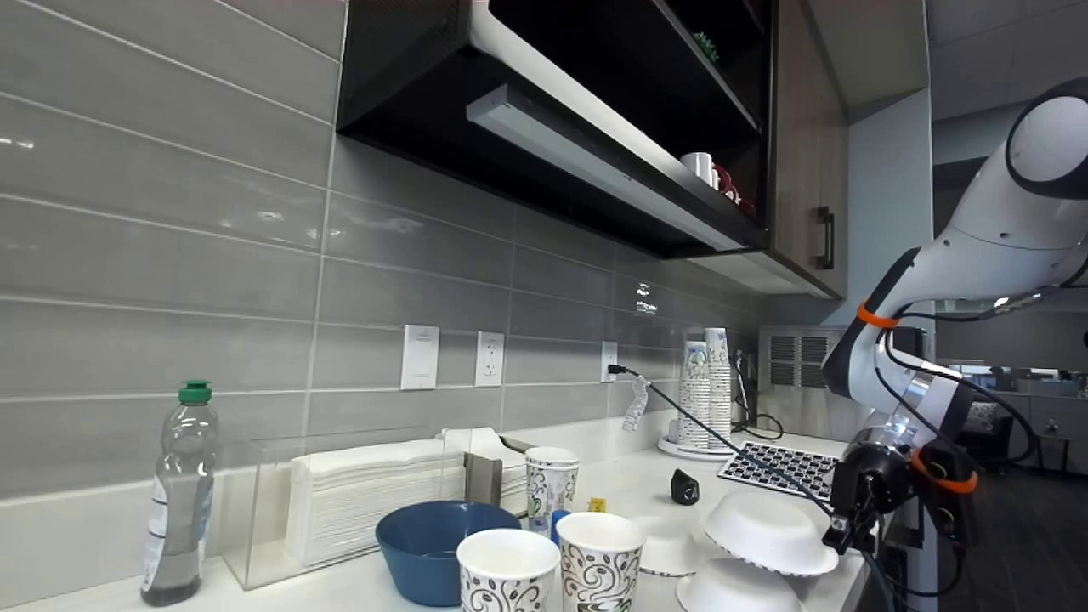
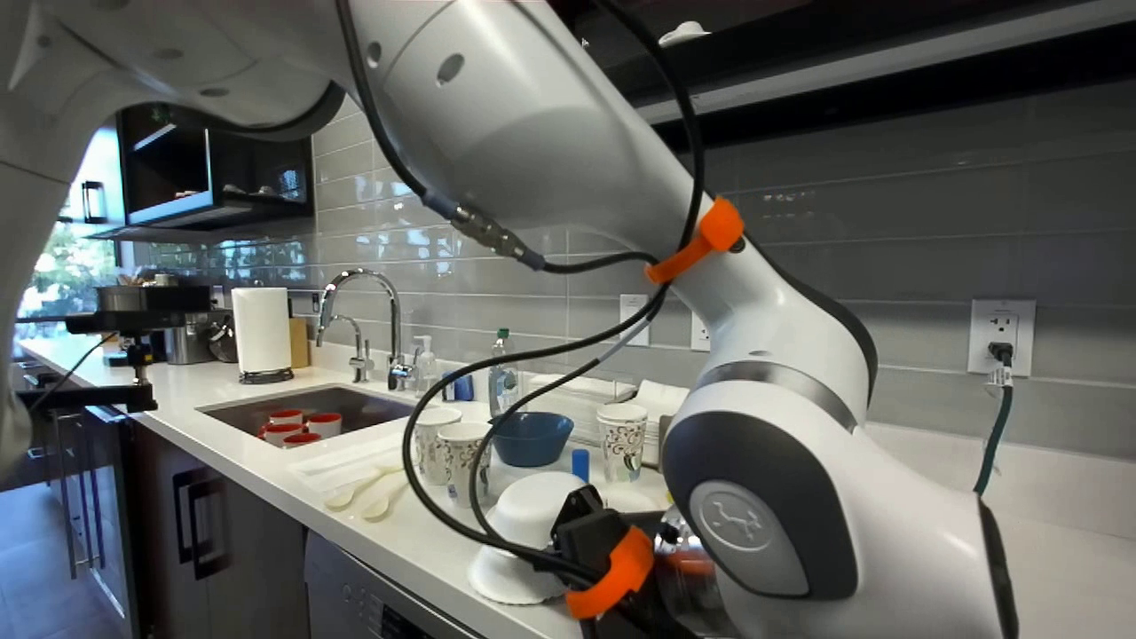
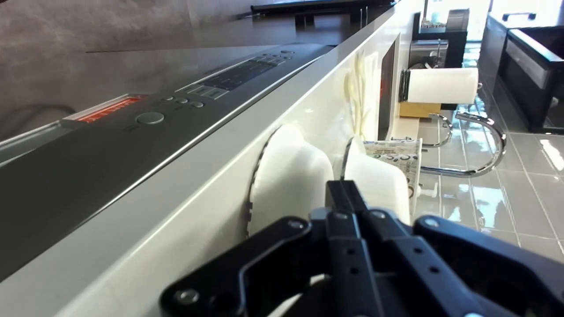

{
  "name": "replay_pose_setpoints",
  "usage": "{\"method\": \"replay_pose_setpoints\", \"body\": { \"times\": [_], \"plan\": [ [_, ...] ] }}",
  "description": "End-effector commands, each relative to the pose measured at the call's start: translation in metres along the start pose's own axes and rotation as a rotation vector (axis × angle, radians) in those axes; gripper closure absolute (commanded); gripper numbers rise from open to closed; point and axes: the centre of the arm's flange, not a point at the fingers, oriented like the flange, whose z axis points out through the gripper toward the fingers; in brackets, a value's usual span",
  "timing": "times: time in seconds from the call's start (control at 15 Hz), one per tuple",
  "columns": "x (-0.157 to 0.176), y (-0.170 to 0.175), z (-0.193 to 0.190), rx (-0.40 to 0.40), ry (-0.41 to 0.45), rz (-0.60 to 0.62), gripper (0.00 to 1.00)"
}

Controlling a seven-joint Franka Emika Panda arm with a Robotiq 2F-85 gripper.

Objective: Pick up the white plate on the bottom right and put it on top of the white plate on the bottom left

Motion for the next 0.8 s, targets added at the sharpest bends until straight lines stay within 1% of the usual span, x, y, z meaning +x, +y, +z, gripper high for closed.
{"method": "replay_pose_setpoints", "body": {
  "times": [0.0, 0.4, 0.73],
  "plan": [
    [-0.002, -0.011, 0.017, -0.014, 0.003, 0.037, 1.00],
    [-0.001, -0.002, 0.032, -0.061, 0.021, 0.108, 1.00],
    [-0.010, -0.003, 0.041, -0.064, 0.002, 0.126, 1.00]
  ]
}}
